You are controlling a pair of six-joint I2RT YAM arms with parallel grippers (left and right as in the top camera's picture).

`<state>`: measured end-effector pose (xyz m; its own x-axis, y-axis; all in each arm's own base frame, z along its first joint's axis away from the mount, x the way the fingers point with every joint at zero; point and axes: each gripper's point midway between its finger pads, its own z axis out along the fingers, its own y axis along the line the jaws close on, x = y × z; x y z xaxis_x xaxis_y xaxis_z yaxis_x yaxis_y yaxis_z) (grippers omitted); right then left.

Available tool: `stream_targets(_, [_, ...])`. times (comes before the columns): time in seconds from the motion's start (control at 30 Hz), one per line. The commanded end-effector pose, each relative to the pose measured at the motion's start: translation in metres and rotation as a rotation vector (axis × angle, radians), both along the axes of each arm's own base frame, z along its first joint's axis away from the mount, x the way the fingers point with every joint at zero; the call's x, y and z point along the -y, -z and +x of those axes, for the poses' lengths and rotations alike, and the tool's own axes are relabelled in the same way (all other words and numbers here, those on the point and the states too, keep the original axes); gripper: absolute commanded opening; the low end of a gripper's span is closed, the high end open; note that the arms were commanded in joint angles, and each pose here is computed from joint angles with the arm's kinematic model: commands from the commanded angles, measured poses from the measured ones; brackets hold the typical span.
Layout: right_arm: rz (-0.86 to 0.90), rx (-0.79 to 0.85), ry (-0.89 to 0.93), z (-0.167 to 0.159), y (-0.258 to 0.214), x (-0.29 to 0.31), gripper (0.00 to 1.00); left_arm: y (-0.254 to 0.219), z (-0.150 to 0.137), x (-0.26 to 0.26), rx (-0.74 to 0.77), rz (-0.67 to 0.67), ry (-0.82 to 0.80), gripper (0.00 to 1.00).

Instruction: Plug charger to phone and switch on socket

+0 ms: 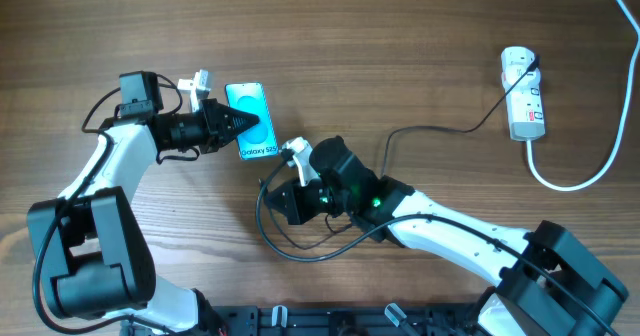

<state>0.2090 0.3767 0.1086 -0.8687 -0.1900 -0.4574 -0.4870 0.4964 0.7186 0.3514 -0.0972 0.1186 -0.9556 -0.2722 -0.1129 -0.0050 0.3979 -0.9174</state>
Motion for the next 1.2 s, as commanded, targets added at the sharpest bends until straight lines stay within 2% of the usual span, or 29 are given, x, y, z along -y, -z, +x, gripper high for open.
stream_targets(0.0, [-0.007,-0.011,0.016,0.001,0.006,0.001,0.04,-0.011,-0.002,0.004,0.051,-0.017,0.025,0.04])
stream_targets(0.17, [-0.002,0.028,0.009,0.004,0.003,0.0,0.04,-0.011,-0.003,0.009,0.059,-0.016,0.044,0.04])
stream_targets(0.43, [-0.066,0.095,0.152,0.031,0.01,0.011,0.04,-0.012,-0.006,0.021,0.081,-0.01,0.084,0.04])
stream_targets(0.53, [-0.07,0.07,0.205,0.036,0.011,0.013,0.04,-0.012,-0.006,0.021,0.081,-0.01,0.083,0.04])
stream_targets(0.93, [-0.077,0.067,0.207,0.035,0.012,0.014,0.04,-0.016,-0.008,0.023,0.085,-0.039,0.093,0.05])
stream_targets(1.17, [-0.084,0.059,0.291,0.046,0.013,0.019,0.04,-0.016,-0.008,0.023,0.085,-0.038,0.093,0.06])
